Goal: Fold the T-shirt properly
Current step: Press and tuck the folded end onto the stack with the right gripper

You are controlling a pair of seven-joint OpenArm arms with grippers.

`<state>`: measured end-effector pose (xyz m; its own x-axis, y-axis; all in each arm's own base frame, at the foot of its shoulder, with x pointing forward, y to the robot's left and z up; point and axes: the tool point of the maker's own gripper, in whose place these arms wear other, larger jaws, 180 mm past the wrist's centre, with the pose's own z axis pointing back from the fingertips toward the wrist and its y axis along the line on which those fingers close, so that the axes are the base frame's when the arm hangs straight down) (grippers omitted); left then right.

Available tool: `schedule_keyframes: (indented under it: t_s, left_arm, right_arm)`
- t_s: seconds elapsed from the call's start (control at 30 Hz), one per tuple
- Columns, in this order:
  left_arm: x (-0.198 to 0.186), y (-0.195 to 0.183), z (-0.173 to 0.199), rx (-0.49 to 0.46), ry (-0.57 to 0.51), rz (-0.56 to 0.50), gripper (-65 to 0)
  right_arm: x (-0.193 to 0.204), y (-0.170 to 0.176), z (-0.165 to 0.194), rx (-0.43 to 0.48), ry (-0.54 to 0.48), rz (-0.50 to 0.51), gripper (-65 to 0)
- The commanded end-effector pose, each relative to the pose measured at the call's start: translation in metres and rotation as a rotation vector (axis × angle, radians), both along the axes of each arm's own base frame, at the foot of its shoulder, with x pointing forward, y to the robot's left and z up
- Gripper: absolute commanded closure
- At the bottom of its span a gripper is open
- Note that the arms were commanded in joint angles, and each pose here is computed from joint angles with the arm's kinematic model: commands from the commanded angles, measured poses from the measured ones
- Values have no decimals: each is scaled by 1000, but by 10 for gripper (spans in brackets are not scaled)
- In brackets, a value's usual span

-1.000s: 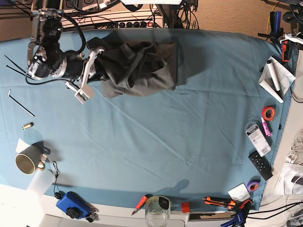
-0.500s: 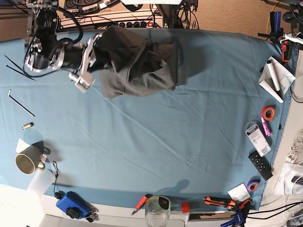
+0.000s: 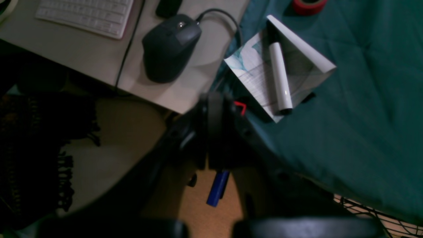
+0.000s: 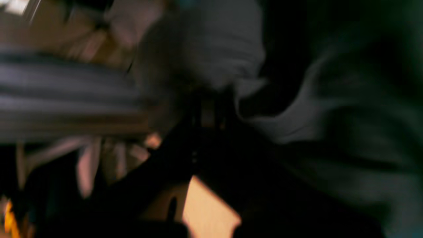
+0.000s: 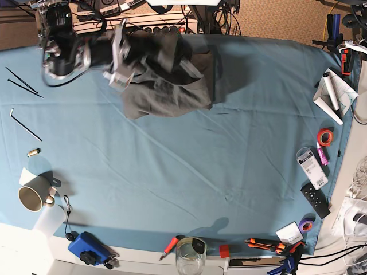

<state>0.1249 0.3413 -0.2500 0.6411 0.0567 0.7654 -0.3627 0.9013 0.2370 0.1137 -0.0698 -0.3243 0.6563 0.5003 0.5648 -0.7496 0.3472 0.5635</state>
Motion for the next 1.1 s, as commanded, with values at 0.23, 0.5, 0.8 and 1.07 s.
schedule_keyframes:
  t_s: [0.23,0.5,0.8,1.07]
  left_arm:
    - [3,1,10,29,-25,-11,0]
    - [3,1,10,26,-27,-12,0]
    - [3,1,10,26,-28,-14,0]
    - [4,1,10,26,-31,-14,0]
  right_arm:
    - [2,10,18,61,-28,55,0]
    - [57,-8,27,-35,-222,-41,0]
    - [73,4,-26,-34,-44,-77,0]
    - [92,0,-82,-106,112,-144,0]
